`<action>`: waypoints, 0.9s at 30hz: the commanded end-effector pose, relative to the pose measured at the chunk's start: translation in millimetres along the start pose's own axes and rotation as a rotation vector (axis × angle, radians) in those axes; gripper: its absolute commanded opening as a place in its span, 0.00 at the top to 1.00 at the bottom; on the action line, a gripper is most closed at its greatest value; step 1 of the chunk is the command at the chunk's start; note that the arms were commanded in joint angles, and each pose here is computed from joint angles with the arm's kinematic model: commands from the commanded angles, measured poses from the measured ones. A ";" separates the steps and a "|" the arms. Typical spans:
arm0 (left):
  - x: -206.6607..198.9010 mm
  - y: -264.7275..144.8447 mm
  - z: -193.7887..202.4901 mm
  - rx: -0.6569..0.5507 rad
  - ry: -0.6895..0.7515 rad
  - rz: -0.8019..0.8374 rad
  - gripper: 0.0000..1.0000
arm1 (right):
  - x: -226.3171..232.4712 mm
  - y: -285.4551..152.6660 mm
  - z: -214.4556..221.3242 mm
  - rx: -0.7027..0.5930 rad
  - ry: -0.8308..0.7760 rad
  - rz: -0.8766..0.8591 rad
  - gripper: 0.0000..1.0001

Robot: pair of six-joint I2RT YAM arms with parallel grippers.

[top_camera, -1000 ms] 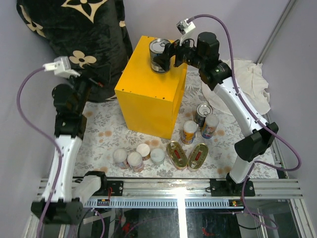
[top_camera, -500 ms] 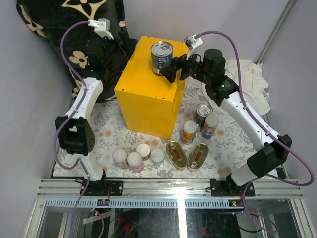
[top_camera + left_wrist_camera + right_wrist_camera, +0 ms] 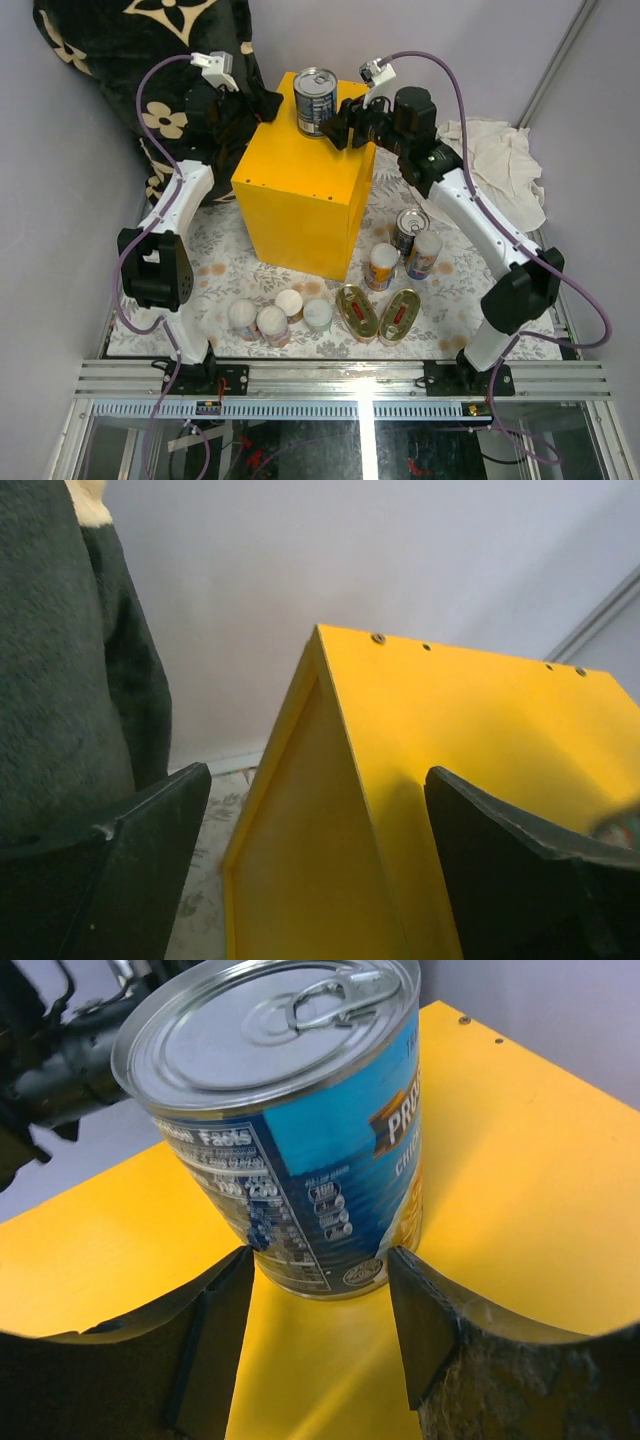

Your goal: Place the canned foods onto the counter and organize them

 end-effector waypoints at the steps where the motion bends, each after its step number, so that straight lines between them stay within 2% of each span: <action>1: -23.1 -10.0 3.9 -0.031 -0.012 0.069 0.15 | -1.9 23.4 -23.4 -0.092 -0.006 0.006 0.39; 5: -35.2 -22.2 22.8 0.008 -0.061 0.082 0.27 | -10.4 36.3 -27.4 -0.122 0.001 0.049 0.40; 10: -51.4 -46.1 26.3 -0.012 -0.102 0.116 0.37 | -19.5 55.9 -30.1 -0.126 0.007 0.079 0.41; 27: -80.3 -96.8 47.1 0.002 -0.234 0.166 0.38 | -36.5 83.7 -34.4 -0.177 0.028 0.145 0.41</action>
Point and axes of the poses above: each gripper's point midway between its finger pads, its own y axis out along the fingers, its own x axis along the line the jaws close on, z = x × y, the point moved 7 cm from there along -y, back along the fingers, and after that the axes turned 9 degrees about y, right-handed, at the moved point
